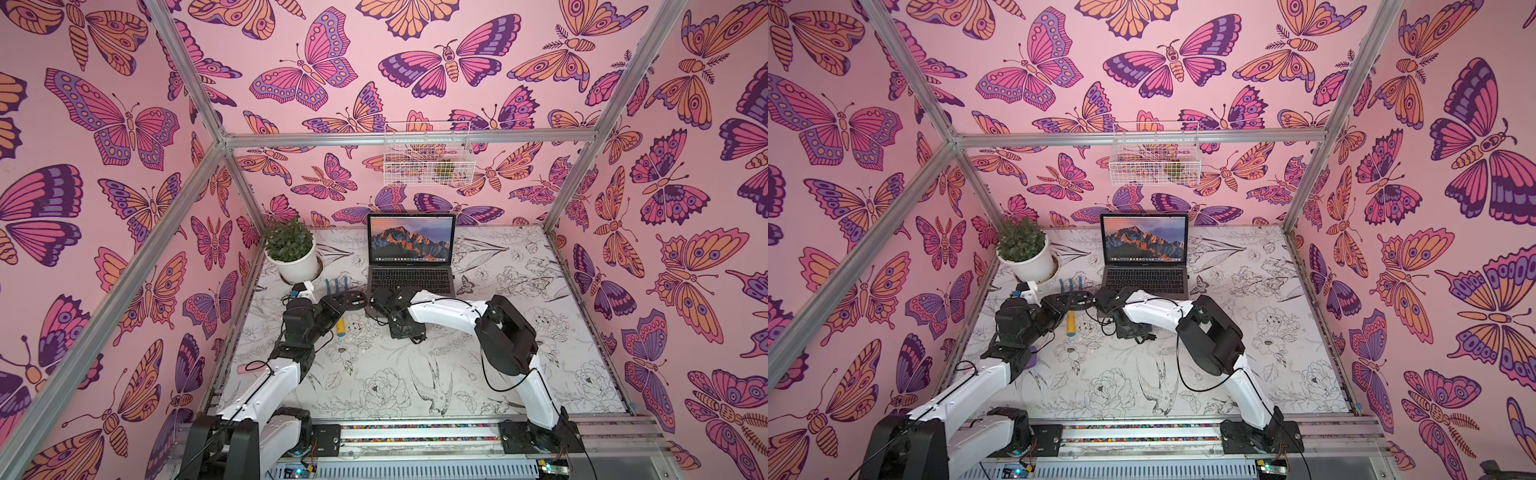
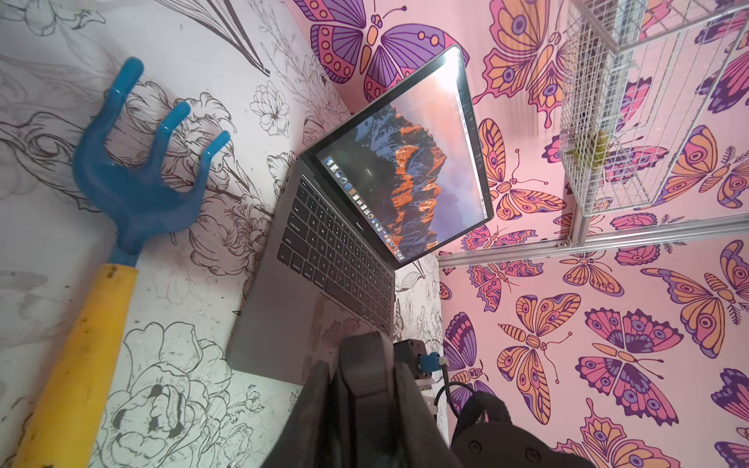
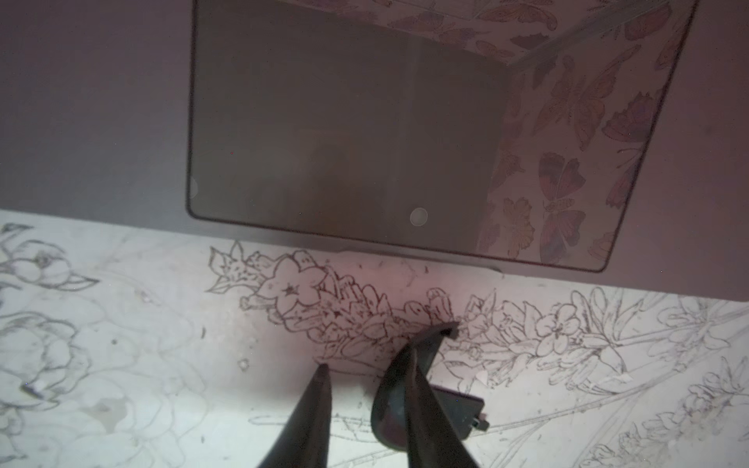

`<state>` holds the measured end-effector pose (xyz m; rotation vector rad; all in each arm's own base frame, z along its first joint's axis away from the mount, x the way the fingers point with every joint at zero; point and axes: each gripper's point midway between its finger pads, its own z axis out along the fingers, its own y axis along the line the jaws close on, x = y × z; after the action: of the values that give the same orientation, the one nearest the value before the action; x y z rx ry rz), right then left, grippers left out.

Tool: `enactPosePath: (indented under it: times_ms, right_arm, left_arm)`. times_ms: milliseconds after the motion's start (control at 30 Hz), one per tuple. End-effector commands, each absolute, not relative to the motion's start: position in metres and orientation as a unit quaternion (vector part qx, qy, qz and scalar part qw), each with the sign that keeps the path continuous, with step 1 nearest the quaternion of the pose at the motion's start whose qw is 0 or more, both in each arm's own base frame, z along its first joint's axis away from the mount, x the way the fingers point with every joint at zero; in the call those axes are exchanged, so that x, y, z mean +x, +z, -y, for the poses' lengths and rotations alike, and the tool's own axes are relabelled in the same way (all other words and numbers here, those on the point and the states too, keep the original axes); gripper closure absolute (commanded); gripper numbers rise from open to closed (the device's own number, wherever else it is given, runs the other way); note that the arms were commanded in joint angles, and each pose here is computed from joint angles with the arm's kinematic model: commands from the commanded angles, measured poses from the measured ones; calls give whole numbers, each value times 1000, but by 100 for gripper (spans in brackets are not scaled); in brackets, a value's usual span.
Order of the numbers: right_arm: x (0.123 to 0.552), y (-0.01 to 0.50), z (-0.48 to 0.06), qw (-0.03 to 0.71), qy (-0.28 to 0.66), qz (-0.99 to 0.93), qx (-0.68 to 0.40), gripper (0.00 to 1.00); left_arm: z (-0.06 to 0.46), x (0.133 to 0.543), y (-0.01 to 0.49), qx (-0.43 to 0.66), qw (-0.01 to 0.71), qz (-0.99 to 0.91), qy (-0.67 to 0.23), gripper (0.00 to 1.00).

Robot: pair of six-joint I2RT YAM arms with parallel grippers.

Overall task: Insert the wireless mouse receiver into the laptop
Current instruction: Pick up the lid from the center of the board.

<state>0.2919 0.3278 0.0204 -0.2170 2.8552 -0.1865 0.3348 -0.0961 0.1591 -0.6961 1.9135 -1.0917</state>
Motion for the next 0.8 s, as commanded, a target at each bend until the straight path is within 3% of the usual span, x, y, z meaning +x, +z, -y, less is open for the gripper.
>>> enactPosePath:
  times_ms: [0,200,333,467,533,767]
  right_arm:
    - [283,19,-306,124,-116,-984,-64,72]
    - [274,12,-299,109,-113,-986,-60,83]
    - [276,8,-299,107,-91,-989,-54,100]
    - [298,42,-294,180,-33,-983,-26,100]
    - [315,80,-294,222,37,-974,-14,100]
    - [365,235,-266,303,429,-850,55,100]
  left_arm:
    - [97,333,162,-263,408,-750,-450,100]
    - [95,333,161,-266,409,-750,-447,100]
    - [95,334,161,-266,408,-750,-448,100]
    - [97,334,166,-262,410,-748,-451,100]
    - [99,335,170,-255,409,-748,-456,100]
    - [129,342,202,-201,391,-733,-519,100]
